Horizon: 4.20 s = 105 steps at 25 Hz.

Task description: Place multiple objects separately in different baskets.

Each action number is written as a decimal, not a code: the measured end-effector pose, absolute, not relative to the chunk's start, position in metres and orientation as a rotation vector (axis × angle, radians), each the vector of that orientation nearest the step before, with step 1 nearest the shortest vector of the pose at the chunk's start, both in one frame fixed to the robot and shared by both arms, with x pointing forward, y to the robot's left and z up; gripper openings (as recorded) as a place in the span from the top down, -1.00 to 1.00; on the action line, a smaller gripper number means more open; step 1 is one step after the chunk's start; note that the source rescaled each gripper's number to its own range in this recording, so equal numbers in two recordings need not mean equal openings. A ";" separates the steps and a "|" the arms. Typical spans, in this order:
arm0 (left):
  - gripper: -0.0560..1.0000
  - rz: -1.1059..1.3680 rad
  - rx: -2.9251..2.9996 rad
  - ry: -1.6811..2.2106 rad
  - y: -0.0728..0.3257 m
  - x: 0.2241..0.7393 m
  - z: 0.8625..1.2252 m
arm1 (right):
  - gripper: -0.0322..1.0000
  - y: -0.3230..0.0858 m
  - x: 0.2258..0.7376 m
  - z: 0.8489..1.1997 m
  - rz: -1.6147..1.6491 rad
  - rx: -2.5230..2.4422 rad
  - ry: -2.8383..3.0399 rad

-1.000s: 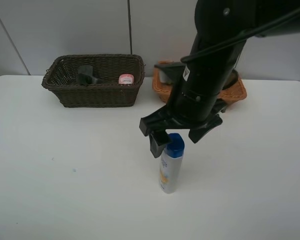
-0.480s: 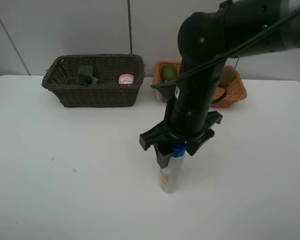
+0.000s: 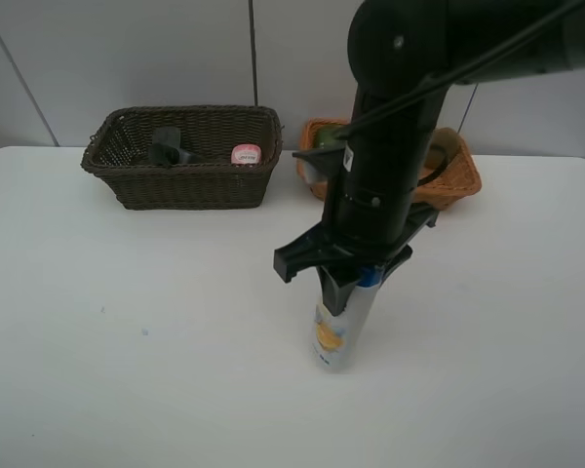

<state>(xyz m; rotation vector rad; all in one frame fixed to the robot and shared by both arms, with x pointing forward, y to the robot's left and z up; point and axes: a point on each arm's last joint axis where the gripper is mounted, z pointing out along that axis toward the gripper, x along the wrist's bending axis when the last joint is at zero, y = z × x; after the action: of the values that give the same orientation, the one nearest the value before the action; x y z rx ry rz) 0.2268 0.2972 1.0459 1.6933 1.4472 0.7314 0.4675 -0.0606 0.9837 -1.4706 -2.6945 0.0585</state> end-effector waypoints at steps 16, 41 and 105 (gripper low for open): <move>-1.00 0.731 1.693 1.447 0.297 0.227 1.046 | 0.86 -0.004 0.593 1.070 -0.973 -1.542 -3.016; -1.00 0.731 1.693 1.447 0.297 0.227 1.046 | -0.96 0.006 0.668 1.006 -1.240 -1.607 -2.959; -1.00 0.731 1.694 1.448 0.297 0.227 1.046 | -0.96 -0.306 0.214 1.076 -1.581 -2.634 -2.425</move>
<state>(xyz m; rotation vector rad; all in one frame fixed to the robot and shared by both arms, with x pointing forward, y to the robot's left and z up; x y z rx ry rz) 0.2267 0.2972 1.0458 1.6939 1.4476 0.7310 0.2138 -0.3056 1.0762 -2.6343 -2.4247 -1.5808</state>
